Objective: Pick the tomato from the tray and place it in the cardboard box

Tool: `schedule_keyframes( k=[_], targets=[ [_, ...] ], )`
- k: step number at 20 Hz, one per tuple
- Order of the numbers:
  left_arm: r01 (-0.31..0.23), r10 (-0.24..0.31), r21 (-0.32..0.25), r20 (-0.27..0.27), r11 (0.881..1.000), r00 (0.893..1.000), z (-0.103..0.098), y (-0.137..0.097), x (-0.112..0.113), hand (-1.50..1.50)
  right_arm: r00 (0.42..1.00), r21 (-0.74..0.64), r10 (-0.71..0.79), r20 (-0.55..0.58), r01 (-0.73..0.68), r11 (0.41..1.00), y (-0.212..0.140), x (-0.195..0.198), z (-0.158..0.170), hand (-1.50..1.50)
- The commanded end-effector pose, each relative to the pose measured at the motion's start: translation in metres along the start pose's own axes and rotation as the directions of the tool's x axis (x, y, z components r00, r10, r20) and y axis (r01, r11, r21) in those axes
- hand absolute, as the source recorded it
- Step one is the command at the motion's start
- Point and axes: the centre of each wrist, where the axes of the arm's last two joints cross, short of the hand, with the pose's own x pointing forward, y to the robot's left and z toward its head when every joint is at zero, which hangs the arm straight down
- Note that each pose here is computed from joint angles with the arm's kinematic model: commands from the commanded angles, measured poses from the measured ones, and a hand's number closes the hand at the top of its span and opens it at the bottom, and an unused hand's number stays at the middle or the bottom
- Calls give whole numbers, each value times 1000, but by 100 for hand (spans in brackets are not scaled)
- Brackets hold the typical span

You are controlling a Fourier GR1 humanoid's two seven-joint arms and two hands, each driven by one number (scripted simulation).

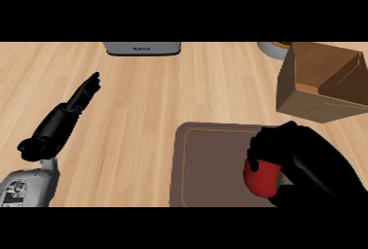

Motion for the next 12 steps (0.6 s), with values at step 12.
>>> schedule_keyframes(
  k=[12],
  targets=[
    [9, -9, -17, 17, 1000, 1000, -10, 3, -5, 0, 920, -228, -73, -384, -18, 973, -122, -122, -35, 150]
  ],
)
